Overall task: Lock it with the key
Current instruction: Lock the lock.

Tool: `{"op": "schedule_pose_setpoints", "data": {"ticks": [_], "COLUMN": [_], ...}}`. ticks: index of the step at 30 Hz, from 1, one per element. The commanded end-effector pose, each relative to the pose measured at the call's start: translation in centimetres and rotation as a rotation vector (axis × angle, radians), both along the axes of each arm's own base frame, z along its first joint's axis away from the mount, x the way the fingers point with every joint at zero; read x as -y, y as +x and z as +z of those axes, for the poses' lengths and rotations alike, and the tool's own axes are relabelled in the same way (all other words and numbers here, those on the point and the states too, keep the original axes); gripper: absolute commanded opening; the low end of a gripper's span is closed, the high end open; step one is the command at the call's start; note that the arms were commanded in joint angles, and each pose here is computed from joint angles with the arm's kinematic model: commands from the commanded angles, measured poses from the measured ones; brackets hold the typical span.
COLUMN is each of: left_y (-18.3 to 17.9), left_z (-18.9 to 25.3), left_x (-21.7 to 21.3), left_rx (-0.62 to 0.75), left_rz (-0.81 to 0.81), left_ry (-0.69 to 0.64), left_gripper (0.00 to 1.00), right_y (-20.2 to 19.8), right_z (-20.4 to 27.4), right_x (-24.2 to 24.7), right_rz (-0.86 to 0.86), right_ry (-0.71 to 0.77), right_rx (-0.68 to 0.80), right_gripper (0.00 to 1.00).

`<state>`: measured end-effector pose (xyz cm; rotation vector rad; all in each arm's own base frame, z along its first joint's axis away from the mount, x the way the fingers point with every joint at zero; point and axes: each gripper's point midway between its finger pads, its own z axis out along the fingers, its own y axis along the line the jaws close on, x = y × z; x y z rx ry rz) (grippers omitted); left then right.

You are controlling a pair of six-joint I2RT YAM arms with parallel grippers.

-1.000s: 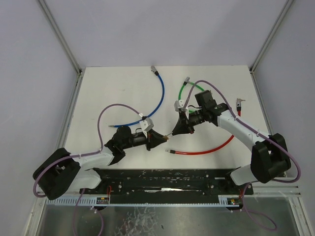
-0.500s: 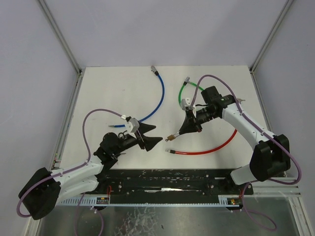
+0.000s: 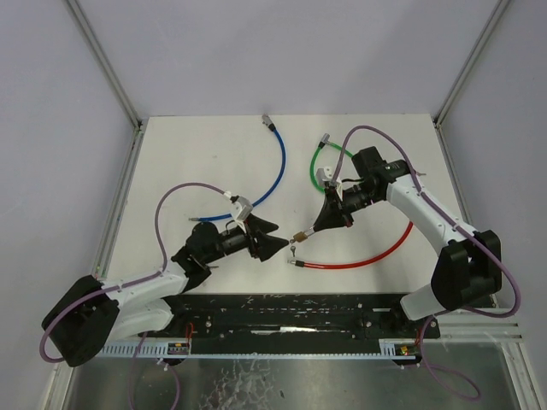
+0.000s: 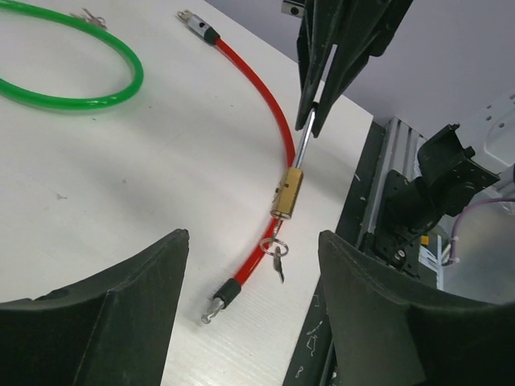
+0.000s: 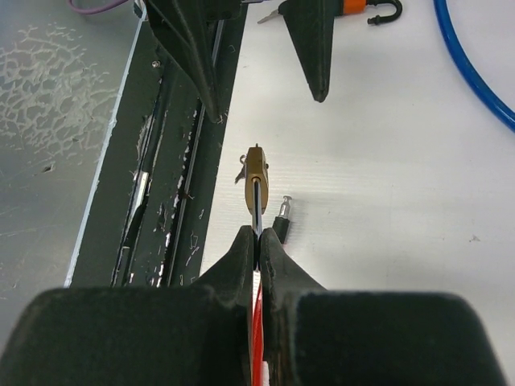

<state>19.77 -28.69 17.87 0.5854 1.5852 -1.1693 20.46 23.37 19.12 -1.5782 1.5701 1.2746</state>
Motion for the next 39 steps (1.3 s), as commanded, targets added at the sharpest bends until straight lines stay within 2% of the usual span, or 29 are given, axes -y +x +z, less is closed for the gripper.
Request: {"op": "schedule_pose_setpoints", "data": {"ticks": [1,8,16,33,39], "left_y": [-0.6,-0.5,0.9,0.4,1.2], "left_z": [1.6,1.6,1.8,2.9,4.7], "left_x": [1.3,1.8,1.1,1.2,1.0], "left_rx": [-0.025,-0.059,-0.127,-0.173,-0.246], "left_rz": [-0.075,-0.090,-0.008,-0.037,-0.004], "left_ry": [-0.046,-0.046,0.008,-0.021,-0.064], "left_gripper": [0.64,0.61,0.57,0.59,0.58], "right_y": [0.5,0.7,1.2,1.4,1.7], "right_z": [1.4,1.5,1.7,1.9,2.1], "right_x": [-0.2,-0.1,0.0,0.1,0.2], "right_rz": [-0.003,-0.010,-0.026,-0.049,-0.063], "right_ry": [0.031,0.035,0.033,0.035,0.037], "right_rx": [-0.006,-0.038,-0.054,-0.085,-0.105], "right_gripper": [0.00,0.00,0.00,0.00,0.00]}}
